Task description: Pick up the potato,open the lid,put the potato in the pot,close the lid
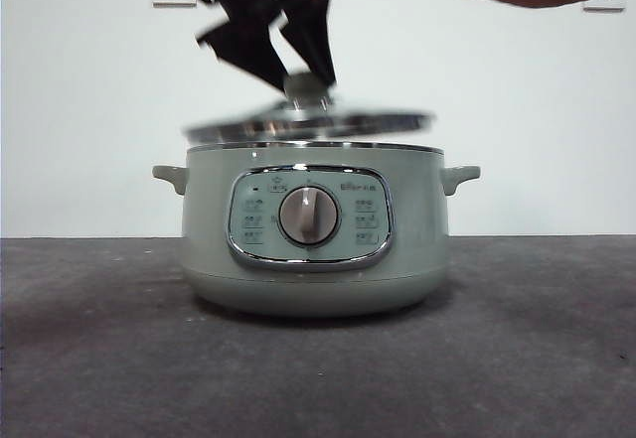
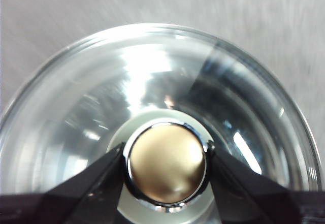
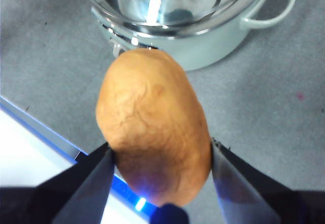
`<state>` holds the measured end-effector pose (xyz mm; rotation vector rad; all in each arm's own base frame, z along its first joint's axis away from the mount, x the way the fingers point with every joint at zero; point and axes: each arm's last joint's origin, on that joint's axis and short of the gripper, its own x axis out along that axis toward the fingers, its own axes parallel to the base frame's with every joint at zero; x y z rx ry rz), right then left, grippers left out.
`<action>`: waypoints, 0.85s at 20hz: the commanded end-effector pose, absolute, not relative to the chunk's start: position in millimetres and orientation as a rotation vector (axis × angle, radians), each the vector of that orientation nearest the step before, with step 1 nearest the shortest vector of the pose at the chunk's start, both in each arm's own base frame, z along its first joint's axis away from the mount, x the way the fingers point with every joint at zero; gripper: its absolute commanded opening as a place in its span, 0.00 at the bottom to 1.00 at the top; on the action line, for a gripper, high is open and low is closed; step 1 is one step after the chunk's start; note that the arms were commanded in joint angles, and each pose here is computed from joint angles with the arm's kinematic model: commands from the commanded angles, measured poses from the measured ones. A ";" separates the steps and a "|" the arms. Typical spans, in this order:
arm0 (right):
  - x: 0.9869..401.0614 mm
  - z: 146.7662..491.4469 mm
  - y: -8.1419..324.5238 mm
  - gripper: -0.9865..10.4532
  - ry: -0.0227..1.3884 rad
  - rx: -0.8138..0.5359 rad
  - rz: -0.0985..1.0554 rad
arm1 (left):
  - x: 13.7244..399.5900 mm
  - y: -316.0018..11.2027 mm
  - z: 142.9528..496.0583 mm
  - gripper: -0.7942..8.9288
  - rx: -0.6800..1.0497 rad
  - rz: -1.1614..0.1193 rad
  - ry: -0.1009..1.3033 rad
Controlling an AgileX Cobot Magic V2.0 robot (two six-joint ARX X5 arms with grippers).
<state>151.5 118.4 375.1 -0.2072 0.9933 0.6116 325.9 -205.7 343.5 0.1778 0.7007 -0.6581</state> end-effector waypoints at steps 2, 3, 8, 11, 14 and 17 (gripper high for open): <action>177.8 372.6 138.5 0.08 0.992 -0.192 0.600 | 311.1 -174.0 393.7 0.07 0.146 -0.576 0.511; 186.4 371.5 145.1 0.08 0.988 -0.190 0.601 | 308.8 -164.7 400.5 0.07 0.153 -0.539 0.490; 242.6 357.0 188.0 0.08 0.953 -0.180 0.607 | 304.4 -103.9 421.2 0.07 0.158 -0.309 0.472; 281.6 338.6 217.9 0.08 0.938 -0.194 0.618 | 311.1 -72.6 417.5 0.07 0.115 -0.206 0.525; 317.1 309.0 245.0 0.08 0.973 -0.229 0.623 | 316.0 -48.4 414.6 0.07 0.097 -0.130 0.552; 338.4 281.5 261.0 0.08 1.021 -0.258 0.612 | 318.4 -28.0 414.3 0.07 0.079 -0.068 0.558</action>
